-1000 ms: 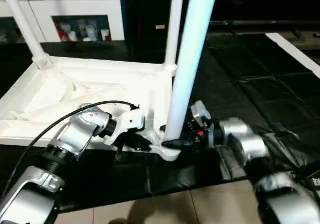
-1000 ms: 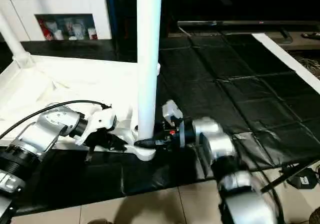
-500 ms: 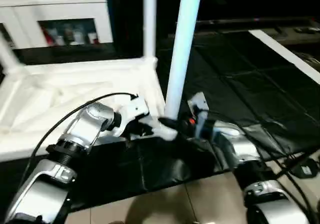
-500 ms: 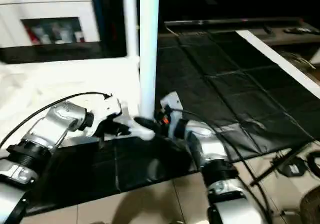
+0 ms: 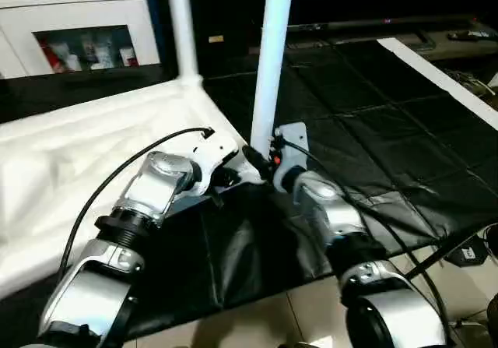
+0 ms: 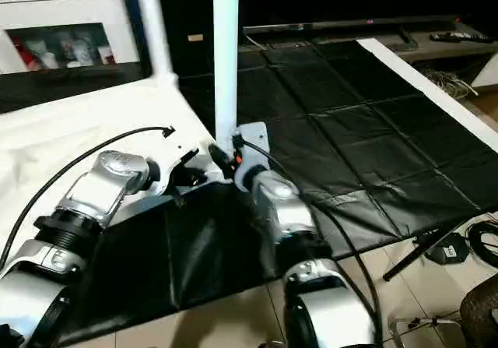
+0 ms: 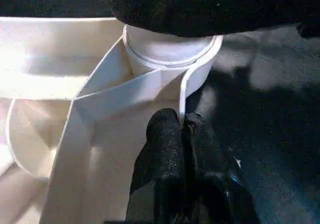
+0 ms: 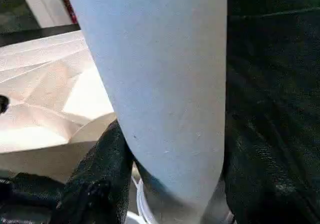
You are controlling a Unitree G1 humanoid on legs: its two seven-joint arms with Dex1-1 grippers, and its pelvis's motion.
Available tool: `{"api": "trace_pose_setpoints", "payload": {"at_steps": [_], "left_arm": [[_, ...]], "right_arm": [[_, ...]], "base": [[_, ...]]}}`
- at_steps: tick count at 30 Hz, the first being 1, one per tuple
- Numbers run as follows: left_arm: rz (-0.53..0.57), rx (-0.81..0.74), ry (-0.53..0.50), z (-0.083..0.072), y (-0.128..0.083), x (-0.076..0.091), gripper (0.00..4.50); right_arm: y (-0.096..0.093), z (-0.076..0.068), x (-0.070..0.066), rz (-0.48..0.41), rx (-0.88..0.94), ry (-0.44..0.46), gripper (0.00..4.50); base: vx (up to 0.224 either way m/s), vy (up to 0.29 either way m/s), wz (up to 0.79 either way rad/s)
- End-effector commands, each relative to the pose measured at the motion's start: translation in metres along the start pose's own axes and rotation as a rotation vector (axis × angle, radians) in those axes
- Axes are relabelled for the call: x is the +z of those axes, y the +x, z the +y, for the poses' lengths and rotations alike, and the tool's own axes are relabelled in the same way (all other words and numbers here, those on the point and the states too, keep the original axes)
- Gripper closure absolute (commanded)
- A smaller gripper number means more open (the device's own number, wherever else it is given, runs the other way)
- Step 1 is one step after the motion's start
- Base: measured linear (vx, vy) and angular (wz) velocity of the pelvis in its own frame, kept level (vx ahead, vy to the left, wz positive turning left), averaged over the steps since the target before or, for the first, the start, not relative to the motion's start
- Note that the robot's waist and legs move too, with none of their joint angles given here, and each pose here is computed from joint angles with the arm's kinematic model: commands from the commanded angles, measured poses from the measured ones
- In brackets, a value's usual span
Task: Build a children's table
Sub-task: Rotate leg to tighten
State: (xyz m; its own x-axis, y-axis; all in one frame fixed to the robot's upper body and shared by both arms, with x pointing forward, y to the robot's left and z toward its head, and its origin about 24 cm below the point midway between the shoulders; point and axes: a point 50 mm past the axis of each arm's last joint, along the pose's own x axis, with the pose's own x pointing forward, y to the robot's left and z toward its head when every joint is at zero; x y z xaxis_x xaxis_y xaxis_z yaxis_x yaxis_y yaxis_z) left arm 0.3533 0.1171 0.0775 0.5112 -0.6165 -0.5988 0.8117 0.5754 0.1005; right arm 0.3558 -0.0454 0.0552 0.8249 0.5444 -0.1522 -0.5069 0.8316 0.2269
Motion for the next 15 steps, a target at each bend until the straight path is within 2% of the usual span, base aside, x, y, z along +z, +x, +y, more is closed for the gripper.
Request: {"api": "trace_pose_setpoints", "payload": {"at_steps": [1,3,4,6,7,8,9,10,11,12,13,15], "left_arm": [[-0.102,-0.101,0.069,-0.022,0.012,0.027,4.50],[-0.107,-0.133,0.090,-0.022,0.009,0.024,4.50],[-0.114,-0.163,0.107,-0.023,0.007,0.021,4.50],[-0.110,-0.179,0.106,-0.023,0.006,0.018,4.50],[-0.109,-0.187,0.110,-0.023,0.004,0.016,4.50],[-0.108,-0.197,0.112,-0.023,0.003,0.014,4.50],[-0.109,-0.201,0.114,-0.023,0.002,0.013,4.50],[-0.109,-0.201,0.114,-0.023,0.002,0.013,4.50],[-0.107,-0.204,0.118,-0.022,0.001,0.011,4.50],[-0.106,-0.205,0.136,-0.021,0.000,0.008,4.50],[-0.106,-0.202,0.149,-0.020,-0.001,0.007,4.50],[-0.106,-0.200,0.157,-0.019,-0.001,0.006,4.50]], "right_arm": [[0.004,0.038,-0.043,0.177,0.104,0.086,2.37],[0.002,0.027,-0.040,0.155,0.091,0.073,1.70],[-0.002,0.018,-0.039,0.143,0.093,0.046,1.70],[-0.006,0.010,-0.038,0.134,0.106,0.011,1.64],[-0.010,0.003,-0.037,0.129,0.121,-0.036,1.43],[-0.019,-0.011,-0.034,0.112,0.127,-0.080,1.43],[-0.023,-0.017,-0.033,0.102,0.122,-0.087,1.26],[-0.023,-0.017,-0.033,0.102,0.122,-0.087,1.26],[-0.028,-0.023,-0.031,0.080,0.123,-0.101,1.24],[-0.041,-0.036,-0.025,0.028,0.147,-0.115,1.14],[-0.049,-0.041,-0.023,0.004,0.171,-0.105,0.99],[-0.055,-0.046,-0.020,-0.015,0.187,-0.102,0.82]], "base": [[0.000,0.000,0.00],[0.000,0.000,0.00],[0.000,0.000,0.00],[0.000,0.000,0.00],[0.000,0.000,0.00],[0.000,0.000,0.00],[0.000,0.000,0.00],[0.000,0.000,0.00],[0.000,0.000,0.00],[0.000,0.000,0.00],[0.000,0.000,0.00],[0.000,0.000,0.00]]}}
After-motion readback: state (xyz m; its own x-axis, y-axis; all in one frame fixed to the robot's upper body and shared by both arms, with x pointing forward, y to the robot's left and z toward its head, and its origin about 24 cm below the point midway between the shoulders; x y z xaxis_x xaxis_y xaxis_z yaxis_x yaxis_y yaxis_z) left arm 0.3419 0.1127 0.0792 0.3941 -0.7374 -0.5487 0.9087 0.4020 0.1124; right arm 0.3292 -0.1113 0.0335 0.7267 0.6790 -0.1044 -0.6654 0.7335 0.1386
